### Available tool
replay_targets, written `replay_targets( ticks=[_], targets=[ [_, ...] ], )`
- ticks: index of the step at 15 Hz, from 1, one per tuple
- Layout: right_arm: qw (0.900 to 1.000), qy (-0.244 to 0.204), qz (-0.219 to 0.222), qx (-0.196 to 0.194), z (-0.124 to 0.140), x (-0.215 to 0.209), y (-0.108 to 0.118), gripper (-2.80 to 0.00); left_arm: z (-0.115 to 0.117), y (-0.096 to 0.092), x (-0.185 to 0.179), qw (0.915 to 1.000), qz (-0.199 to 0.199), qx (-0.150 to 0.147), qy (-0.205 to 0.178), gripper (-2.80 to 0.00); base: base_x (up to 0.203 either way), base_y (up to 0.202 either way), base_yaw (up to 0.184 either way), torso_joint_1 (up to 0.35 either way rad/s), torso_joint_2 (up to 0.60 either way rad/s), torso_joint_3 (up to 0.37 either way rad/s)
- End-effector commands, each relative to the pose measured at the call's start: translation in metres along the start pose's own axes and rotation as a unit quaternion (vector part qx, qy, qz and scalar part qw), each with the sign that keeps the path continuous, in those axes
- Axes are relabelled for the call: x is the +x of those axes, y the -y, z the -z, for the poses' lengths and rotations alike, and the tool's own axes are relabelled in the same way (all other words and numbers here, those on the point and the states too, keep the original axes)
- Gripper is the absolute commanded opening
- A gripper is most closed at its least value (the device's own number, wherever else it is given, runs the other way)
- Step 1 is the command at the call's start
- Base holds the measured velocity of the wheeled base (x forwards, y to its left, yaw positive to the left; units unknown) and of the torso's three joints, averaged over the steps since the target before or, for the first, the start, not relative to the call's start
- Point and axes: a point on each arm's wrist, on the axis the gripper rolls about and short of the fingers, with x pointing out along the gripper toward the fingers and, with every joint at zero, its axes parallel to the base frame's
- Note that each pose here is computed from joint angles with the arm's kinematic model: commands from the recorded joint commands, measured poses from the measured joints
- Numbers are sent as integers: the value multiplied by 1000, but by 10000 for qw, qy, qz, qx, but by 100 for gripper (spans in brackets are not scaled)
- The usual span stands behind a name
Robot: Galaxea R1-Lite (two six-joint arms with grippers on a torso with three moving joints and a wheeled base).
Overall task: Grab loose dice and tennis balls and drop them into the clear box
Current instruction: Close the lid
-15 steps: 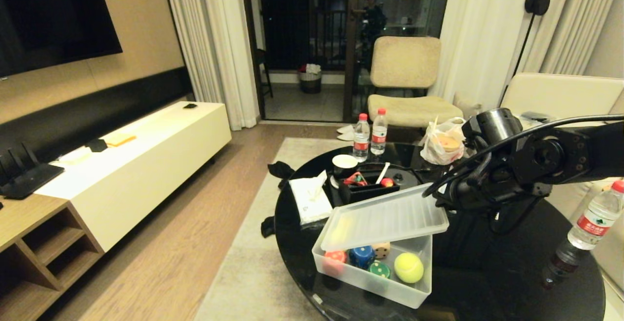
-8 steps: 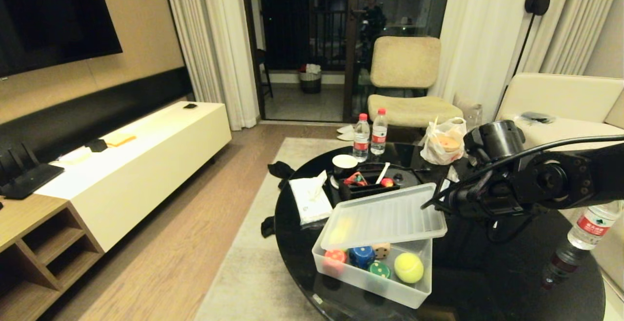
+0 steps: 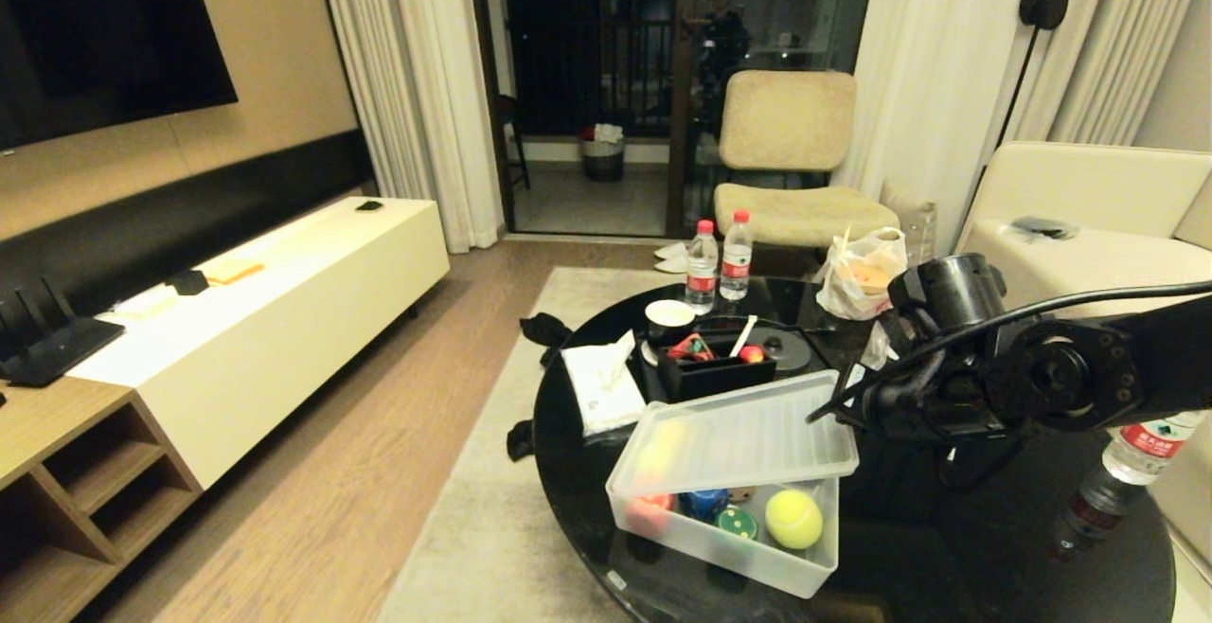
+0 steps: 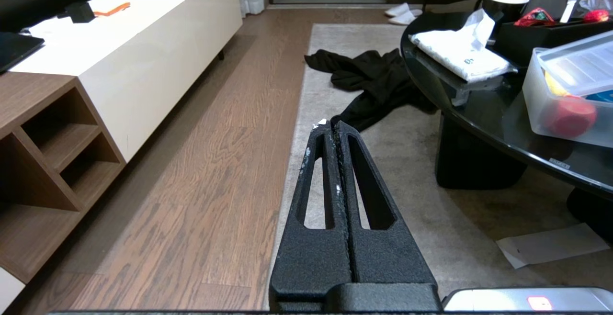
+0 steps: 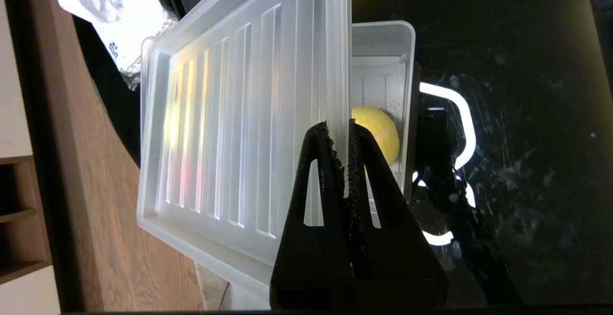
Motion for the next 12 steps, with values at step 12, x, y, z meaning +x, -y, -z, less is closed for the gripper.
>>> replay_targets(
  ticks=[12],
  targets=[
    [9991, 346, -246, -26, 11, -2, 3, -280, 0, 0, 0, 10000, -2, -2, -1, -280, 0, 0, 0, 0, 0, 0]
  ],
)
